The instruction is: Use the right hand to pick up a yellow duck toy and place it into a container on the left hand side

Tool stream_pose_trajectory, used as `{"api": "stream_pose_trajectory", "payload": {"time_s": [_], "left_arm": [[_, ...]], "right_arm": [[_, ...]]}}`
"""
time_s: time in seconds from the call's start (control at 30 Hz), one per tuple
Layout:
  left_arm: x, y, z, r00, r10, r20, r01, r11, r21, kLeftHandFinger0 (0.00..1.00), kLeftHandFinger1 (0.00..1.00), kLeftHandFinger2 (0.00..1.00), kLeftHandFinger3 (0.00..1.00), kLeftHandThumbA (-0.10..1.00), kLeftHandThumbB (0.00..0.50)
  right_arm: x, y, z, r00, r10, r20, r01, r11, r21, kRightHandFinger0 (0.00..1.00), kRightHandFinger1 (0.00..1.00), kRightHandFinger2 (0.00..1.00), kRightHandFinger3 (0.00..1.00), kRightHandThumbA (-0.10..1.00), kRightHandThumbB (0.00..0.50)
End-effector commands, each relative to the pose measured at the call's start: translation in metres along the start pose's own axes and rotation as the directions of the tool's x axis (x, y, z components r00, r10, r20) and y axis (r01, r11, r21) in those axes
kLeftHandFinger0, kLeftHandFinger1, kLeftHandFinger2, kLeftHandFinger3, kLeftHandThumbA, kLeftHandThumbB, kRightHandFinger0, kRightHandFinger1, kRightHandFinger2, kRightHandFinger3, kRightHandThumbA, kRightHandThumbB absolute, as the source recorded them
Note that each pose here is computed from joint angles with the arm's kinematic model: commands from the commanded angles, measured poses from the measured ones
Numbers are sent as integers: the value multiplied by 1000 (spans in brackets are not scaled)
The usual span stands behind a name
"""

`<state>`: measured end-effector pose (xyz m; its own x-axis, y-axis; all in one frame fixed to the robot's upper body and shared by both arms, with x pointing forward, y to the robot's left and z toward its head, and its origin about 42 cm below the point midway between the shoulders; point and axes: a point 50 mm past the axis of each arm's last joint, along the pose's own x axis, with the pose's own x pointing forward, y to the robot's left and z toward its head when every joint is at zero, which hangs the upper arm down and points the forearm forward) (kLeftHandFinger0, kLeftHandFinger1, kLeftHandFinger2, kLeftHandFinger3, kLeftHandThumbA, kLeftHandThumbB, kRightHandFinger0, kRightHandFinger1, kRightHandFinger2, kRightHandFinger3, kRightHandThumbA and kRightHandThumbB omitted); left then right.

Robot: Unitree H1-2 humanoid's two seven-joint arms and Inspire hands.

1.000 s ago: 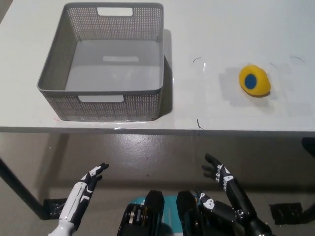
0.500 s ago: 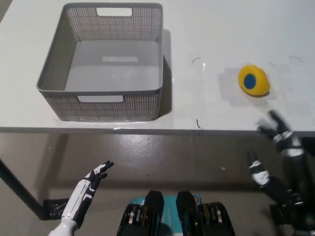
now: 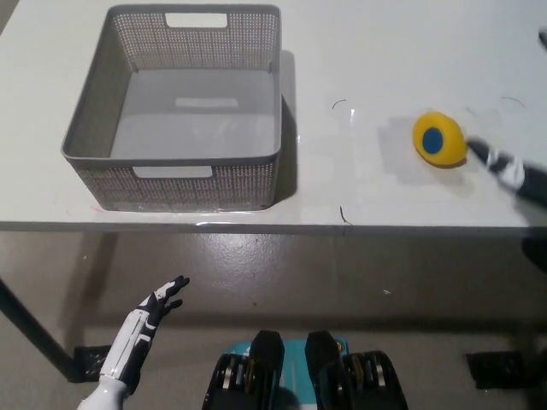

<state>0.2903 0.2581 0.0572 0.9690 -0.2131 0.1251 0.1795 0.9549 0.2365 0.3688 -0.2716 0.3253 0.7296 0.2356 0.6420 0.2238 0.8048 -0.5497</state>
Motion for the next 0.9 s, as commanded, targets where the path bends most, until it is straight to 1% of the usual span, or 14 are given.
{"api": "stream_pose_trajectory", "payload": {"time_s": [0.0,0.03,0.07,0.17,0.33,0.47,0.6,0.67,0.7,0.8,0.87], "left_arm": [[1,6,12,997,8,79,-8,1000,0,951,1000,1000,1000,1000,500],[1,7,11,997,9,77,-9,1000,1,962,1000,1000,1000,1000,500],[1,7,11,997,9,76,-9,1000,2,965,1000,1000,1000,1000,500],[0,8,10,997,16,71,-16,1000,4,965,1000,1000,1000,1000,500],[-3,9,7,998,24,58,-24,1000,-5,954,1000,1000,1000,1000,500],[-4,9,6,998,25,55,-25,1000,-5,947,1000,1000,1000,1000,500],[-3,7,7,998,21,60,-21,1000,1,946,1000,1000,1000,1000,500],[-3,6,8,998,26,61,-26,1000,-3,951,1000,1000,1000,1000,500],[-3,6,7,998,27,60,-27,1000,-2,950,1000,1000,1000,1000,500],[-9,8,4,999,28,46,-28,1000,-4,954,1000,1000,1000,1000,500],[-11,8,5,999,26,46,-26,1000,5,961,1000,1000,1000,1000,500]], "right_arm": [[76,-16,-19,989,68,-132,-85,988,-126,1000,1000,1000,1000,861,403],[92,-16,-26,985,82,-151,-103,985,-136,1000,1000,1000,1000,830,398],[98,-15,-29,983,88,-159,-111,984,-139,1000,1000,1000,1000,824,398],[131,-11,-44,968,126,-216,-168,967,-190,1000,1000,1000,1000,810,417],[168,-4,-67,938,188,-292,-255,944,-209,1000,1000,1000,1000,780,406],[189,3,-84,900,218,-379,-314,925,-215,1000,1000,1000,1000,776,436],[189,11,-101,873,226,-432,-339,918,-204,1000,1000,1000,1000,781,419],[185,15,-112,853,233,-466,-355,915,-193,1000,1000,1000,1000,802,440],[183,18,-116,839,234,-491,-368,909,-195,1000,1000,1000,1000,802,435],[173,28,-128,816,242,-524,-397,895,-205,1000,1000,1000,1000,769,449],[164,30,-138,801,242,-548,-430,869,-245,1000,1000,1000,1000,811,460]]}}
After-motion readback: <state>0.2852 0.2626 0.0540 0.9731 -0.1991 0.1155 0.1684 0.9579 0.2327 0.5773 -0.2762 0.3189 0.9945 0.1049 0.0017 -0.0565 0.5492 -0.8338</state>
